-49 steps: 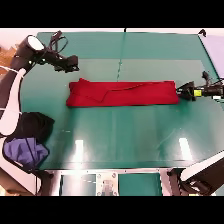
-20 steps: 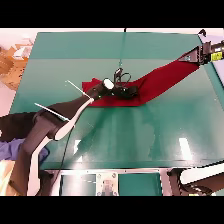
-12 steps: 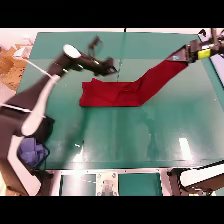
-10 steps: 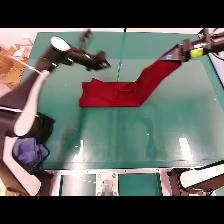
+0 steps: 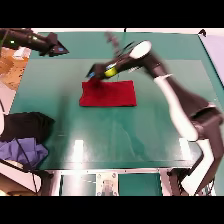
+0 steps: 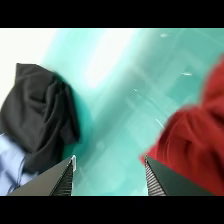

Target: Fold the shirts.

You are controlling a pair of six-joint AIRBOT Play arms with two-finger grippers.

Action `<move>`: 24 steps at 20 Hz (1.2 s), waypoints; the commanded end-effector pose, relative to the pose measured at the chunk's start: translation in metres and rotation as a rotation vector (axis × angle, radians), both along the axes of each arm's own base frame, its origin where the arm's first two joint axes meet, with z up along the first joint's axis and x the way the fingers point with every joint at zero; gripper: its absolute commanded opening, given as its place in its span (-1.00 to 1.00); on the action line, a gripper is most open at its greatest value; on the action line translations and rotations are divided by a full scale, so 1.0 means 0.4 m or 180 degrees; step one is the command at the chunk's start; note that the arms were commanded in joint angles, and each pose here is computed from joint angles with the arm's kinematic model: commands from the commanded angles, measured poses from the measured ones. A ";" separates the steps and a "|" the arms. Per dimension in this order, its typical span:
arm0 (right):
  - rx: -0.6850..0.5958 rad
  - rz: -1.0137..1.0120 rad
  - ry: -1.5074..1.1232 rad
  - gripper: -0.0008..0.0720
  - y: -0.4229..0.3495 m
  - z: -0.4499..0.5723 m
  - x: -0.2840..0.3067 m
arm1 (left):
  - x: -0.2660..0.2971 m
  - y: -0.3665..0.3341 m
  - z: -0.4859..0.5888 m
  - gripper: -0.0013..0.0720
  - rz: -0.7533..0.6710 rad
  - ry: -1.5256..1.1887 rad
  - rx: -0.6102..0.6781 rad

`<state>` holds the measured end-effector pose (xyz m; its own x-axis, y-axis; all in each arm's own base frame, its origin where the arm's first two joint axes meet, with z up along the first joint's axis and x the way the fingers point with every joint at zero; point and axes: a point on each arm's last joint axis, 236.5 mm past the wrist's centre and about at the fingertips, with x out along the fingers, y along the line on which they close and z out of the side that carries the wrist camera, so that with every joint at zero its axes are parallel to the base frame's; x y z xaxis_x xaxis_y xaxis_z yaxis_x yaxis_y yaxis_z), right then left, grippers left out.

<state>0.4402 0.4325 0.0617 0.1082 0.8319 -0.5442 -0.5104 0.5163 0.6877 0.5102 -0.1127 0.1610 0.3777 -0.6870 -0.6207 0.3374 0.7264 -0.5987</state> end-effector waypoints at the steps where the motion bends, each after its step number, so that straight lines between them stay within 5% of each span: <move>1: -0.0224 -0.0250 0.0048 0.34 0.084 -0.132 0.002 | -0.018 0.081 -0.009 -0.91 -0.0015 0.0014 0.0125; 7: -0.1035 -0.1112 0.0782 0.34 -0.478 -0.105 0.148 | -0.015 0.094 -0.010 -0.91 0.0012 -0.0003 0.0143; 12: -0.1239 -0.1583 0.1512 0.37 -0.775 -0.235 0.124 | -0.007 0.130 -0.040 -0.91 0.0129 0.0051 0.0362; 22: -0.0012 -0.1321 0.1836 0.36 -0.555 -0.368 0.120 | 0.004 0.229 -0.101 -0.91 0.0506 0.0243 0.0869; 24: 0.0148 -0.1313 0.1781 -0.79 -0.533 -0.328 0.141 | 0.004 0.229 -0.101 -0.91 0.0518 0.0253 0.0862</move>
<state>0.4832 0.1957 -0.0918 0.0828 0.7323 -0.6760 0.1744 0.6572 0.7333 0.5116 -0.0259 0.1224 0.4104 -0.4478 -0.7943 0.1839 0.8938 -0.4089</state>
